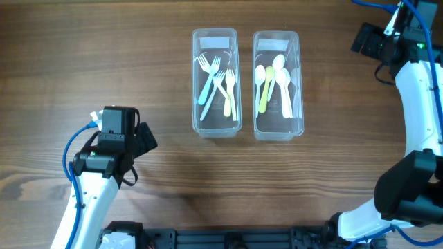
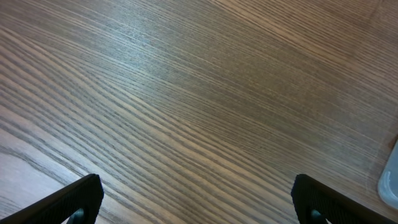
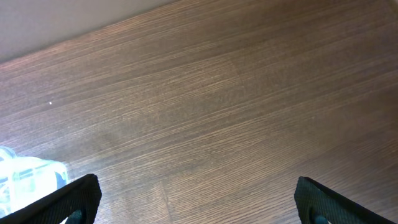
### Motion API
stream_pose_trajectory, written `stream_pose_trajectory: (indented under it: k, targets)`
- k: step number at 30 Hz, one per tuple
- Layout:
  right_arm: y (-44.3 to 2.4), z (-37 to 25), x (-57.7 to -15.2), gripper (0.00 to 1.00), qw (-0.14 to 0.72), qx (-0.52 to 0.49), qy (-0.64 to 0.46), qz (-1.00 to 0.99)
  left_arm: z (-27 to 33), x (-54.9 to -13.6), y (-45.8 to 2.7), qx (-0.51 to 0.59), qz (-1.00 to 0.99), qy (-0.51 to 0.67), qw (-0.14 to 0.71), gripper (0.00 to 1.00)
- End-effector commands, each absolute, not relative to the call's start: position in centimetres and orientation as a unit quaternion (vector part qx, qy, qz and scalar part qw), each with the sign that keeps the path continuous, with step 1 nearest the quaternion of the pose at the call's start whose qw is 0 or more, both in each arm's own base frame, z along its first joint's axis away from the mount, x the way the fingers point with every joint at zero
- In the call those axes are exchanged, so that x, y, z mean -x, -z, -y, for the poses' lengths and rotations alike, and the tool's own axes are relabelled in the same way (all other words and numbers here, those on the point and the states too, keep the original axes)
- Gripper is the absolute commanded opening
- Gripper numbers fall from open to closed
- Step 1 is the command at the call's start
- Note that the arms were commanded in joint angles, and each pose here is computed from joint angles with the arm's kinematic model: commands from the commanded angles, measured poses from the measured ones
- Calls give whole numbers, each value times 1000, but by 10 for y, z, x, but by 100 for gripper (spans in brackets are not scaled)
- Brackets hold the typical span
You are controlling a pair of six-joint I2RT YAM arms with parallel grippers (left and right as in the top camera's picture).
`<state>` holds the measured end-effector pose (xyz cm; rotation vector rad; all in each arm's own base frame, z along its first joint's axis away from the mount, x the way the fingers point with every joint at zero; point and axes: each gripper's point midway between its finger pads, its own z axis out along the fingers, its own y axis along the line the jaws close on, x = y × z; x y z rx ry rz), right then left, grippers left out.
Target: Pack container
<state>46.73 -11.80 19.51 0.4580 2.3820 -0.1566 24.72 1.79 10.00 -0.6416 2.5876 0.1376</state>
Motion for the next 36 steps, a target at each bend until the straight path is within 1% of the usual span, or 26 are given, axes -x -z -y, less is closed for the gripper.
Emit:
stream_pose_trajectory:
  k: [1,23,24,26,27,28,29,31,32,34,36]
  targets:
    - [-209,118,-470,100,363,-177,66,-912,-22,-248,-104,247,-936,-52,244,100]
    - [-210,116,-467,100,362,-175,65,-913,-22,-248,-104,247,-936,-52,244,100]
    - [-219,114,-465,100,370,-173,65,-910,-22,-248,-104,246,-936,-52,244,100]
    - [-257,101,-458,100,410,-162,60,-896,-22,-248,-104,247,-936,-52,244,100]
    - [-284,92,-450,99,438,-154,57,-884,-22,-248,-104,247,-936,-52,244,100]
    - [-302,85,-444,100,457,-148,53,-875,-22,-248,-104,247,-936,-52,244,100]
    - [-332,72,-431,100,489,-137,47,-860,-22,-248,-104,247,-936,-52,244,100]
    - [-387,51,-400,99,549,-118,34,-827,-22,-248,-104,247,-936,-52,244,100]
    - [-406,47,-386,100,570,-115,30,-813,-22,-248,-104,247,-936,-52,244,100]
    - [-451,39,-340,100,624,-110,13,-773,-22,-248,-104,247,-936,-52,244,100]
    - [-474,33,-293,100,664,-106,2,-740,-22,-248,-104,247,-936,-52,244,100]
